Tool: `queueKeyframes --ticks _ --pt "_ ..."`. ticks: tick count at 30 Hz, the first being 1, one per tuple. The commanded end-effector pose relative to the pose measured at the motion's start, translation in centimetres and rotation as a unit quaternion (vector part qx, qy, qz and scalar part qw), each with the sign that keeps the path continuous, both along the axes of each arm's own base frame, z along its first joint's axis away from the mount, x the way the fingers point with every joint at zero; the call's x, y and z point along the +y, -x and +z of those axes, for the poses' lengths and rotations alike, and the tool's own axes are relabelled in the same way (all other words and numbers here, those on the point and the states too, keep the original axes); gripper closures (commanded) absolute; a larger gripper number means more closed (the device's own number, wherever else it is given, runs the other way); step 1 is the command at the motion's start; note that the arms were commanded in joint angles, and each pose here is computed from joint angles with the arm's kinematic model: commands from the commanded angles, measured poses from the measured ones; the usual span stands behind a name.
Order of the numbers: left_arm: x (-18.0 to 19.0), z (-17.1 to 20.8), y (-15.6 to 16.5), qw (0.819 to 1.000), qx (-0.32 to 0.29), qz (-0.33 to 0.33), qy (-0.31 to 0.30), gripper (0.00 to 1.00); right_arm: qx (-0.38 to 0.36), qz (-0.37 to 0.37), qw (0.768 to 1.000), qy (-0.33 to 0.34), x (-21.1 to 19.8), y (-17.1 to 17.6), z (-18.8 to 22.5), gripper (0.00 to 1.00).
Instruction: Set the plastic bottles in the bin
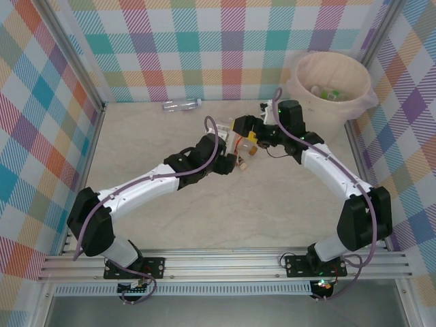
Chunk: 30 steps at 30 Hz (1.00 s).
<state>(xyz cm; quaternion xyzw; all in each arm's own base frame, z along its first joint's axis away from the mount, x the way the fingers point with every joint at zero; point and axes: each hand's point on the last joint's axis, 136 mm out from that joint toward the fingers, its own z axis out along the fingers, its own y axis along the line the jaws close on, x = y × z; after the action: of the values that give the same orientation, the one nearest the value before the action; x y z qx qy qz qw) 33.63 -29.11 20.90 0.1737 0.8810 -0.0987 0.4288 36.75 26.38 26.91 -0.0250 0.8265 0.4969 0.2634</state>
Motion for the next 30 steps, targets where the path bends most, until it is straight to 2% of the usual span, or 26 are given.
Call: queueKeyframes --ticks 1,4,11,13,18,26,30 --pt "-0.9 2.8 0.1 0.998 -0.051 -0.021 0.020 0.30 -0.027 0.025 0.999 -0.029 1.5 0.2 1.8 0.00" --pt "-1.7 3.3 0.7 0.997 -0.056 -0.040 0.035 0.30 -0.022 0.023 0.999 -0.023 1.8 0.0 1.1 0.01" --pt "-2.8 4.2 1.4 0.994 -0.065 -0.059 0.061 0.29 -0.005 -0.017 1.000 -0.002 1.0 -0.9 -0.8 0.10" --pt "-2.9 4.2 1.5 0.994 -0.064 -0.062 0.066 0.29 -0.002 -0.018 1.000 0.000 1.0 -0.9 -1.0 0.21" --pt "-3.2 4.0 1.5 0.994 -0.057 -0.066 0.062 0.29 -0.020 0.010 1.000 -0.004 1.5 -0.3 -0.4 0.36" --pt "-3.2 3.7 1.3 0.995 -0.051 -0.060 0.056 0.27 -0.036 0.014 0.999 0.022 1.0 0.1 -0.3 0.53" --pt "-2.9 3.6 0.9 0.997 -0.046 -0.044 0.047 0.22 -0.038 -0.002 0.999 0.036 0.4 -0.2 -0.5 0.55"
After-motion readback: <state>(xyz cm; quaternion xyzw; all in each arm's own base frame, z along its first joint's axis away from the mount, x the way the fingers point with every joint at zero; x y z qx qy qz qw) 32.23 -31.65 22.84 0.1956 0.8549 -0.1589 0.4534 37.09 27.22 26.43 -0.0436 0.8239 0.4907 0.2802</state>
